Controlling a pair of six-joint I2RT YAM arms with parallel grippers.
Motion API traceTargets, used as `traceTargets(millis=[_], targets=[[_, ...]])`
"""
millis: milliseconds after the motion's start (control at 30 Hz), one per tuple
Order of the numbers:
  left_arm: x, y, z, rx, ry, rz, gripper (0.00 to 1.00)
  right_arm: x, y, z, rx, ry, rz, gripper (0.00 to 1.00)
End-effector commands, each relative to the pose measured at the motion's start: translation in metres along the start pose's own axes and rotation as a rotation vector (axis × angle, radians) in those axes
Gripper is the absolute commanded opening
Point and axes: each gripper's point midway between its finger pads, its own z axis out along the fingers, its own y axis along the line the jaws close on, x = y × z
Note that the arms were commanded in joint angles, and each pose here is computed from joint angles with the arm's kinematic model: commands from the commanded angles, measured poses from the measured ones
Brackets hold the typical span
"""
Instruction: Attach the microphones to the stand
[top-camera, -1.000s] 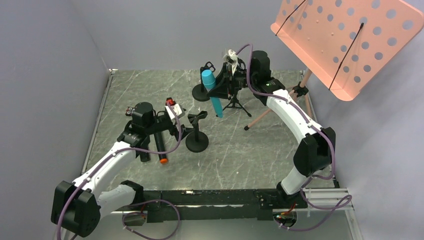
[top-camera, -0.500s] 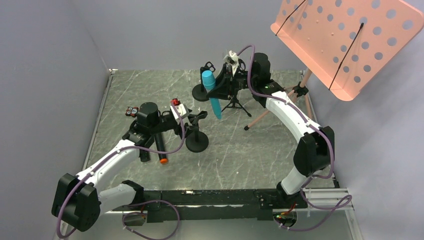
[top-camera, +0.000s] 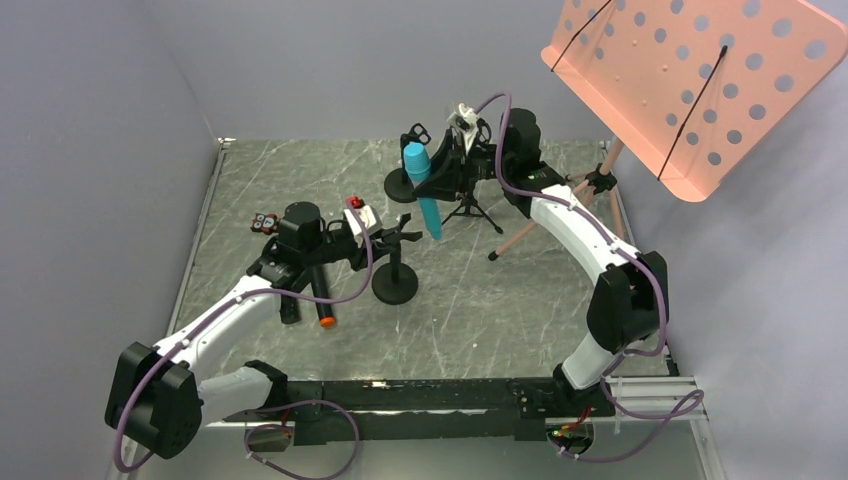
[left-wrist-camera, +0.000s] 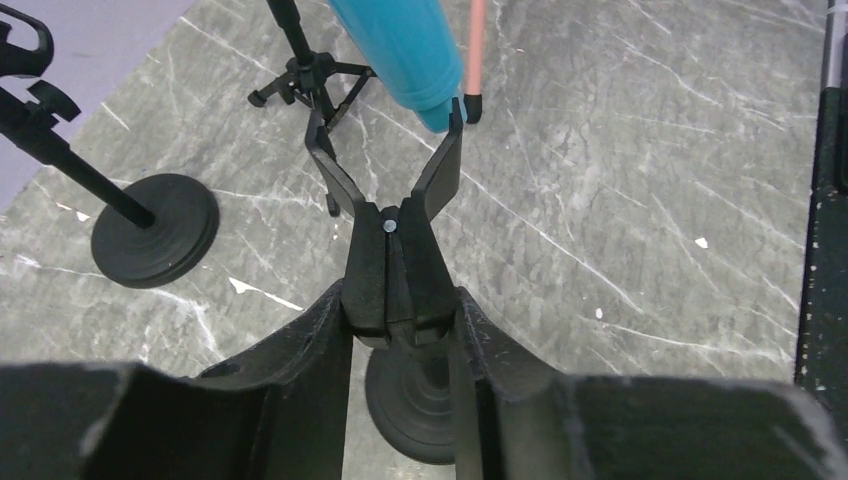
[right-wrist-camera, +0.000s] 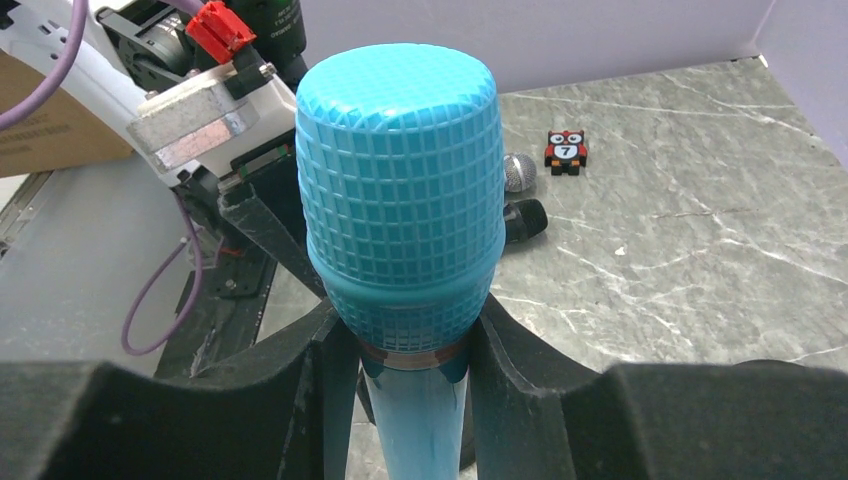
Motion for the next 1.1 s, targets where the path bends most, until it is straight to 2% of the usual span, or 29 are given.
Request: traceTargets(millis=[0,500,767,1067], targets=[[-0.019,0.003,0.001,0.014,-0.019,0.041,0.23,-0.003,0.004,0.002,-0.045,-0.022,-0.067,0.0],[-0.01,-0.006,-0.001,0.063,-0.012,-0.006,0.2,0.024,0.01,0.022,-0.21,-0.063,-0.079,0.01],[-0.005,-0.007,-0.006,0.066,-0.032,-0.067,0.18,0.022,0.049,0.011,-0.347,-0.123,-0.116,0.02],[-0.01,-0.014,-0.007,0.095,-0.058,-0.1,0.18,0.029,0.055,0.023,-0.37,-0.129,-0.129,0.02]])
